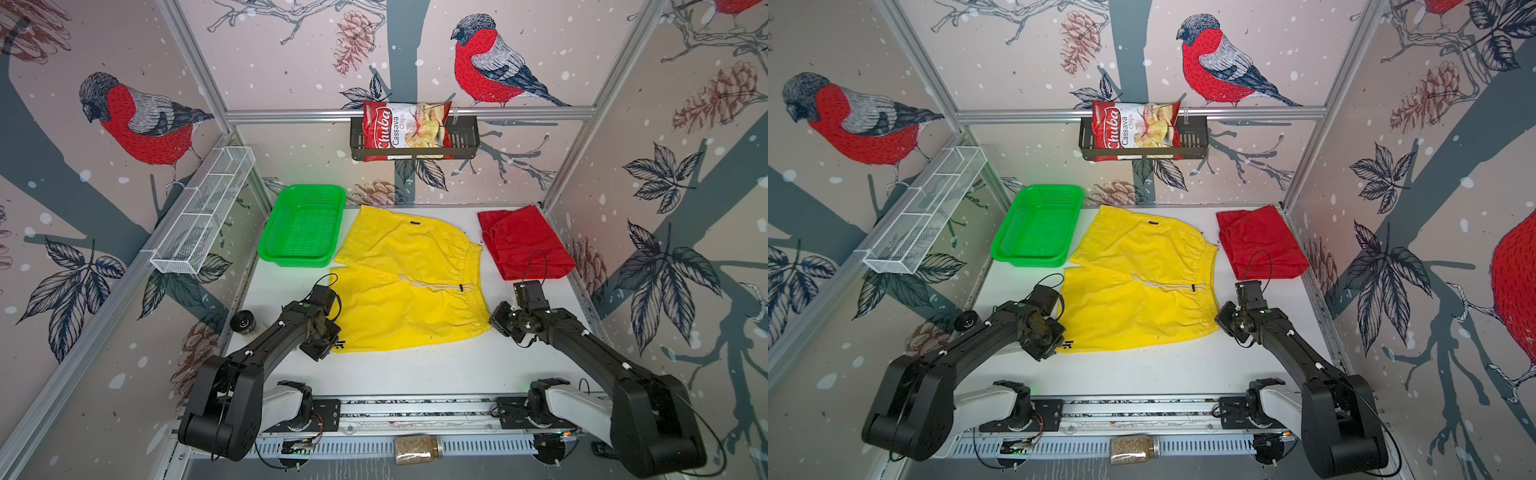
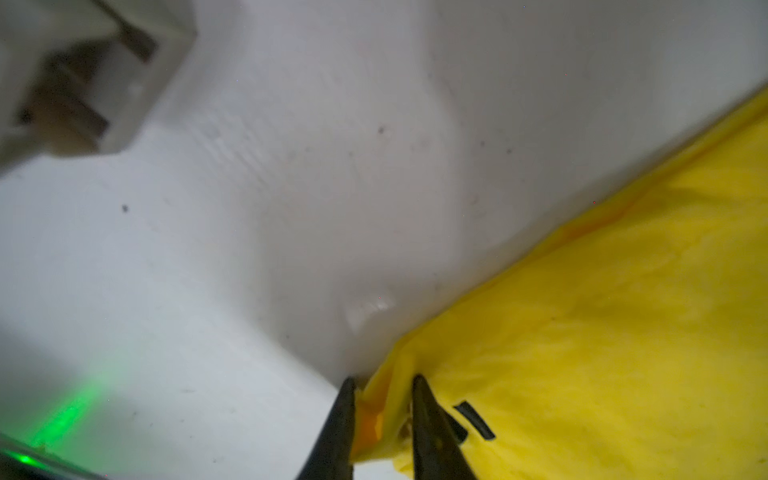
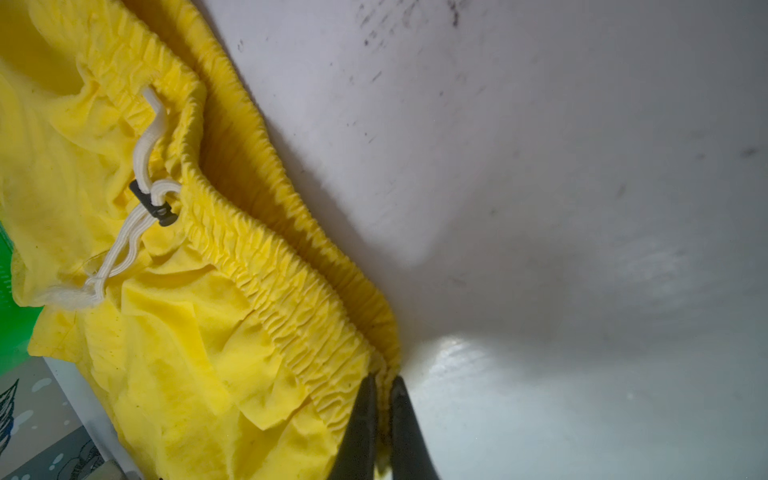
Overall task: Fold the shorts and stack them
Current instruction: 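Grasp the shorts' nearer edge, left at the leg hem, right at the waistband, then lift the nearer edge with both grippers and fold it over the farther half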
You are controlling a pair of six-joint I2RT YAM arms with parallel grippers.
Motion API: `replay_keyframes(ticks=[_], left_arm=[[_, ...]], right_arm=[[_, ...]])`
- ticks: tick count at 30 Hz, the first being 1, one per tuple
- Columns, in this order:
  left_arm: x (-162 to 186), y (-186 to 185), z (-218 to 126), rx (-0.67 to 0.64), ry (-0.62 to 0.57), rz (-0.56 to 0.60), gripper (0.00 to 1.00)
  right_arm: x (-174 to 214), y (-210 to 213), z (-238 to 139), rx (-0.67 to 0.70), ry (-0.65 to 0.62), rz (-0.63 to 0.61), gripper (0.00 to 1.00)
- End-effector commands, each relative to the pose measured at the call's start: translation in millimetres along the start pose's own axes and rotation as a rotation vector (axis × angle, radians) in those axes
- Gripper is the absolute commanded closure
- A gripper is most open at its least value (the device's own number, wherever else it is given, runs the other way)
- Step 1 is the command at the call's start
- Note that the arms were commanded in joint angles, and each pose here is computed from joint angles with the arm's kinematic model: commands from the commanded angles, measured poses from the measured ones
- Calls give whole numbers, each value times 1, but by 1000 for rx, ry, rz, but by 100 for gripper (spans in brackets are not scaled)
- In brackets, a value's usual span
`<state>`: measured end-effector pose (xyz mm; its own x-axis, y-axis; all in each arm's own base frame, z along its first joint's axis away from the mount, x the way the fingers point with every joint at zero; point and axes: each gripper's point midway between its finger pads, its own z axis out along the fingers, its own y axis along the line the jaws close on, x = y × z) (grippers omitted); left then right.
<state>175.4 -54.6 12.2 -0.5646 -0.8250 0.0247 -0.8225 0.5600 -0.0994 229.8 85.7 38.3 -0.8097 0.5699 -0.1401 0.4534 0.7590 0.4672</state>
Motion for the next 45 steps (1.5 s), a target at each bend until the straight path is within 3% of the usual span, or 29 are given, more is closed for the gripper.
replay_keyframes(ticks=[1, 7, 11, 15, 20, 32, 37, 45], left_arm=[[-11, 0, 1, 1, -62, 9, 87], [-8, 7, -12, 28, -72, 16, 100], [-5, 16, -30, 70, -100, 5, 100], [0, 13, -42, 195, -110, -20, 100], [-4, 10, -63, 227, -156, 34, 100], [-75, -66, -181, 271, -567, 306, 100], [-91, -107, -213, 339, -660, 376, 100], [-112, -155, -256, 362, -792, 483, 100]], right_arm=[[-2, -5, -5, 41, -10, -30, 100], [0, -7, -17, 92, 13, -66, 100], [12, -16, -33, 145, 42, -56, 100], [31, -24, -52, 195, 83, -50, 100], [25, -24, -76, 224, 45, -91, 100], [-16, 9, -113, 213, 55, -193, 100], [-27, 30, -117, 152, 81, -219, 100], [-58, 50, -128, 162, 46, -269, 100]])
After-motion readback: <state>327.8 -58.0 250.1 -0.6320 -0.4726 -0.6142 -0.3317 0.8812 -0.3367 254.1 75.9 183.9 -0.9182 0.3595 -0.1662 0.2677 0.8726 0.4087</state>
